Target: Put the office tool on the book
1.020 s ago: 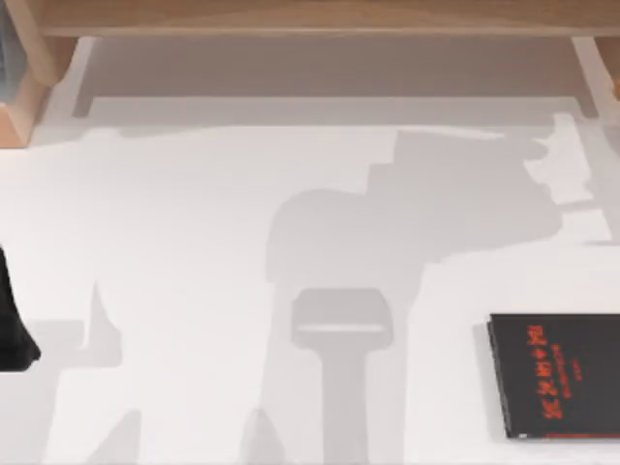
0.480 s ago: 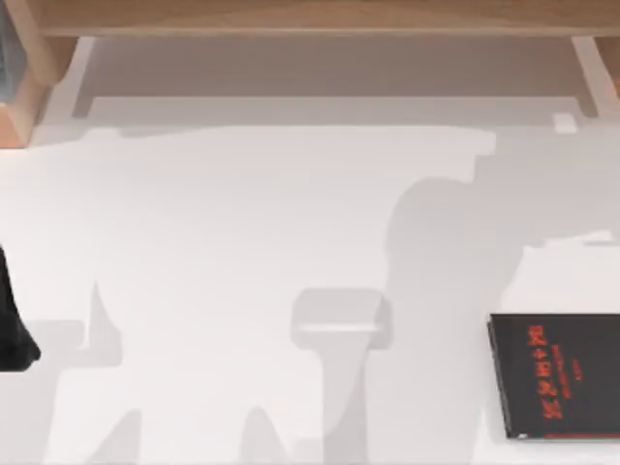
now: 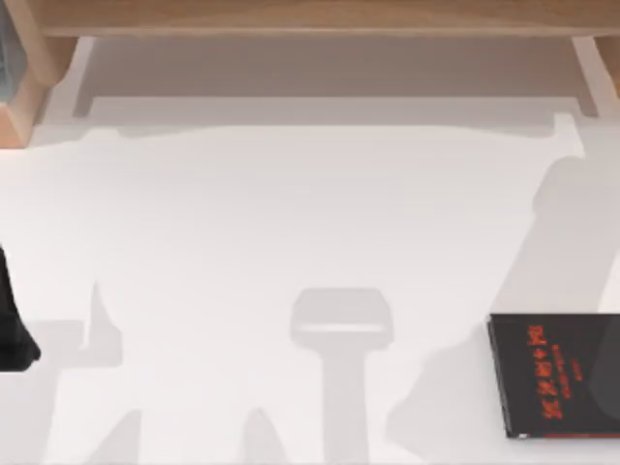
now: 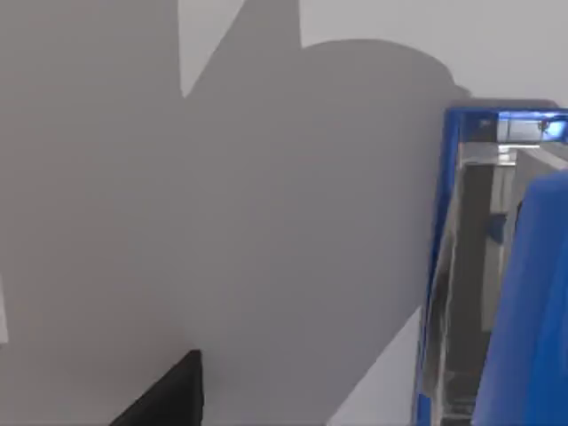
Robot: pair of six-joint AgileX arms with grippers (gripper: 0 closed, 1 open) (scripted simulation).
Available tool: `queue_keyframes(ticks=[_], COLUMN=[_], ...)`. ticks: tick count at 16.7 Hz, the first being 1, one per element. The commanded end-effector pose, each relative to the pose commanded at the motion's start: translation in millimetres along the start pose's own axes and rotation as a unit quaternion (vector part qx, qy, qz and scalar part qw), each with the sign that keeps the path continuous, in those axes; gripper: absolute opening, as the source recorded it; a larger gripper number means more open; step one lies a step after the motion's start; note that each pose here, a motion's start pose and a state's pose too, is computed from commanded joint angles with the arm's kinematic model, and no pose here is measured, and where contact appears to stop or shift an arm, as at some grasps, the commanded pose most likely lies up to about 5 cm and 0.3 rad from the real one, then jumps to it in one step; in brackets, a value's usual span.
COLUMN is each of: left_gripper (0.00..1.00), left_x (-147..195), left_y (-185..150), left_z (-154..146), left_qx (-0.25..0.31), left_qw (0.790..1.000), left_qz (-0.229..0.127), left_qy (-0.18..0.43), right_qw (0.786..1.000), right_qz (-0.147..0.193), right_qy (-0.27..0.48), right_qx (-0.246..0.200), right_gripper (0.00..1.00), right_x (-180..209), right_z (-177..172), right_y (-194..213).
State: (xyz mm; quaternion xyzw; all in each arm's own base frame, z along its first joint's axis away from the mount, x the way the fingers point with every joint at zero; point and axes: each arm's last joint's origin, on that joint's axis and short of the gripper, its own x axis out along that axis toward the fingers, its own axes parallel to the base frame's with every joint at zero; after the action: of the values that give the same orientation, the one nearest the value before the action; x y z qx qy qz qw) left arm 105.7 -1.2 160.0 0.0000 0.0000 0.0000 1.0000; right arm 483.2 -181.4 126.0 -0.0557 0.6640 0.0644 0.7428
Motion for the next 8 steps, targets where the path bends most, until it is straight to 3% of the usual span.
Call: queue_keyframes(ticks=[4,8], left_gripper=[1.0,1.0], left_x=[0.0,0.0], left_y=[0.0,0.0], left_z=[0.0,0.0], left_qx=[0.0,0.0], left_qw=[1.0,1.0], left_qz=[0.0,0.0], left_qy=[0.0,0.0], right_qw=[1.0,1.0], right_qz=[0.0,0.0], right_qy=[0.0,0.0], right_qx=[0.0,0.0], right_gripper=[1.0,0.7], right_x=[0.0,0.0], right_z=[0.0,0.0], right_y=[0.0,0.0])
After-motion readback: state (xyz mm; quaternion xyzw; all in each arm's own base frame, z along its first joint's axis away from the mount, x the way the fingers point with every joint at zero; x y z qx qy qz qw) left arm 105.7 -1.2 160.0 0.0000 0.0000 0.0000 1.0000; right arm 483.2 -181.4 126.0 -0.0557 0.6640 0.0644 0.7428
